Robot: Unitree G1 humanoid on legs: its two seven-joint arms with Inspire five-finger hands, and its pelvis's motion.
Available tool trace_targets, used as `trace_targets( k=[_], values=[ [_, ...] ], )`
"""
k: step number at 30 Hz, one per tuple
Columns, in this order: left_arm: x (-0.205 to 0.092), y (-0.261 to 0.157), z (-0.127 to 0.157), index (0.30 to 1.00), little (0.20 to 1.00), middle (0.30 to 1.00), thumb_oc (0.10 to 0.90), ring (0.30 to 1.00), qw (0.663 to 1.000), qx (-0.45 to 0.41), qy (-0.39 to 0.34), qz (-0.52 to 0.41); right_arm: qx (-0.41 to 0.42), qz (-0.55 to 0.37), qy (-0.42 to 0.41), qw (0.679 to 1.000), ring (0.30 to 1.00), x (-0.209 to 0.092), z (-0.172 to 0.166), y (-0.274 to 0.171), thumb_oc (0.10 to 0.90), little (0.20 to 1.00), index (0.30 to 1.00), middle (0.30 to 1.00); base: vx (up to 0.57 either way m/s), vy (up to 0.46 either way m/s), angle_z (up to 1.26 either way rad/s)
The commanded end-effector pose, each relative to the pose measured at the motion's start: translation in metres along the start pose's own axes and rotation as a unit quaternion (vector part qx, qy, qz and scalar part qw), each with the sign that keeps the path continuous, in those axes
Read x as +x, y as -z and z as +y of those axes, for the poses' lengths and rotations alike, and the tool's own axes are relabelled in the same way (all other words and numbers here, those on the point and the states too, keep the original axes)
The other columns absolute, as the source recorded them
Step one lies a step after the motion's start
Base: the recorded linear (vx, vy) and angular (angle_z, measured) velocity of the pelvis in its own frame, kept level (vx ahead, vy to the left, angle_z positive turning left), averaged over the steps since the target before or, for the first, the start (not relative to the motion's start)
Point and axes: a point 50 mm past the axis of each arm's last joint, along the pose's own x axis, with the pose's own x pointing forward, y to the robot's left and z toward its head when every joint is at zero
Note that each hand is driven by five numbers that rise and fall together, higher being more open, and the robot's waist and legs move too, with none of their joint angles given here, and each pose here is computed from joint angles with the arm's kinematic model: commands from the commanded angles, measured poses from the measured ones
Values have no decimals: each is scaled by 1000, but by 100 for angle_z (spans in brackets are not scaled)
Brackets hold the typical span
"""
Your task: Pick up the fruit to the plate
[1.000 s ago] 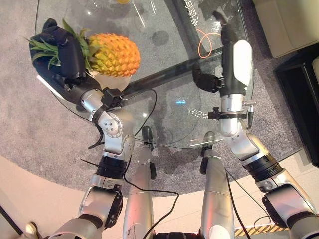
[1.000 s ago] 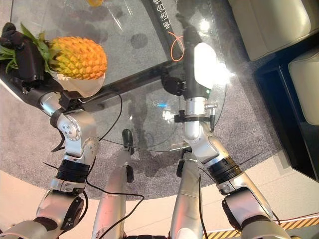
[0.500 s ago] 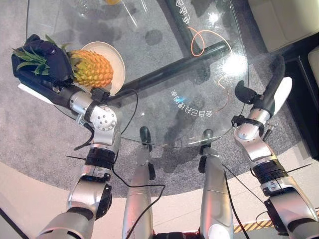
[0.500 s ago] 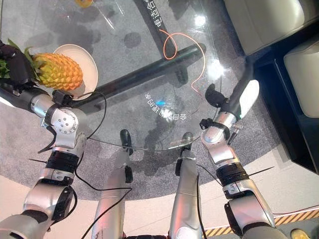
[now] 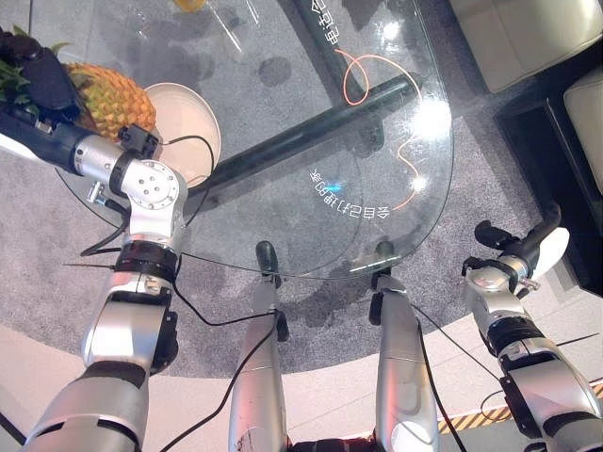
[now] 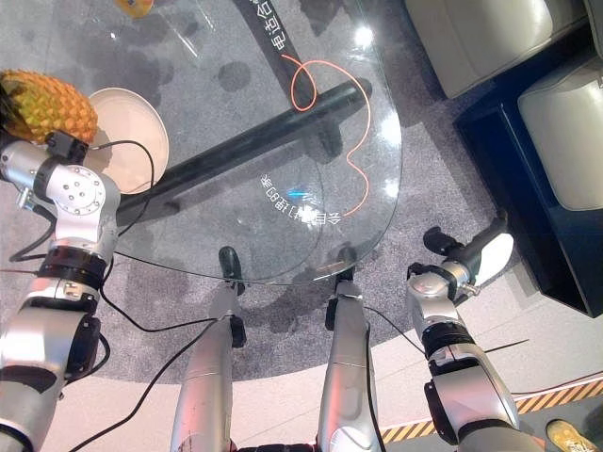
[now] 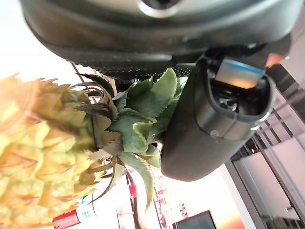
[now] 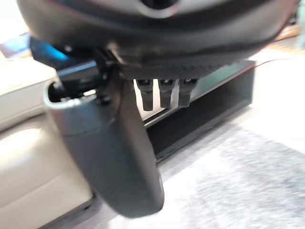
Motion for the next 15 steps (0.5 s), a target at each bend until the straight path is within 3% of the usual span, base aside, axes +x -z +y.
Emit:
trace_targets(
  k=[1, 15],
  values=[
    [43, -49, -22, 300, 200, 300, 100, 300, 992, -64, -17, -103, 14, -1, 35, 999, 900, 19, -25, 0, 800, 900, 900, 900, 0, 0, 0],
    [52, -34, -21, 300, 200, 300, 100, 300, 998, 0, 10, -69, -82, 94, -42, 991, 900, 13, -30, 48, 800, 900, 900, 900, 0, 0, 0]
  ],
)
